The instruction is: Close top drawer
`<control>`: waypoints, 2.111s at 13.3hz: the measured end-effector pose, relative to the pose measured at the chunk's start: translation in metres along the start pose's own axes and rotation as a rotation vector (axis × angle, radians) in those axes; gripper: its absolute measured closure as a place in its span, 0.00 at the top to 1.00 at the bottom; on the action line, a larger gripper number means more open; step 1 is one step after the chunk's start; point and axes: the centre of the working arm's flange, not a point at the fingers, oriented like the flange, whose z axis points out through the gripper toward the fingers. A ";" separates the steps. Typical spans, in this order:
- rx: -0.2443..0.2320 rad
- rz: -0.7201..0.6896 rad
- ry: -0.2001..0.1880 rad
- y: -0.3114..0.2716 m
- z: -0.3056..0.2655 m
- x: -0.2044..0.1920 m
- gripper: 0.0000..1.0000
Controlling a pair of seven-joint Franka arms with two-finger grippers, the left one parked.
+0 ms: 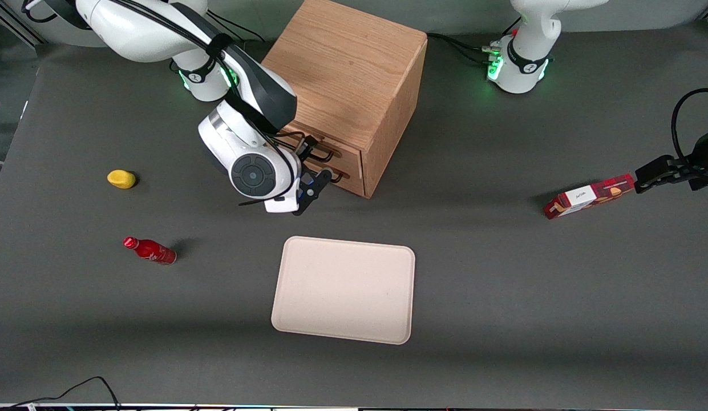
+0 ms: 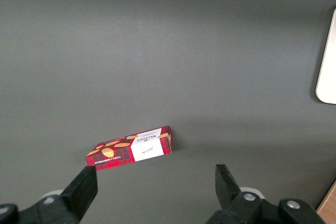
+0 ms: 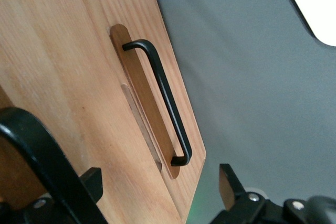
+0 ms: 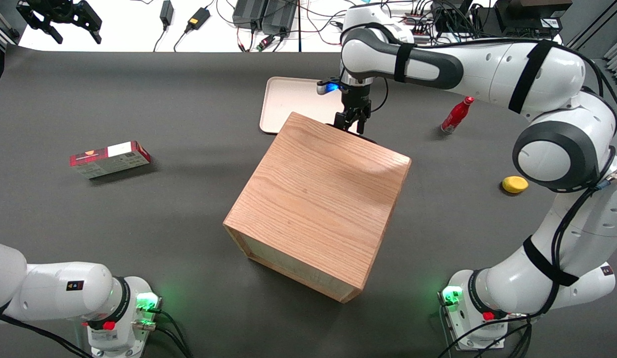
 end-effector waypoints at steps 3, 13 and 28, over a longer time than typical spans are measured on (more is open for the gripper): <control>0.000 0.001 0.001 0.000 0.000 0.000 1.00; -0.002 0.011 0.014 -0.004 -0.024 -0.004 1.00; -0.060 0.328 0.235 0.099 -0.174 -0.105 1.00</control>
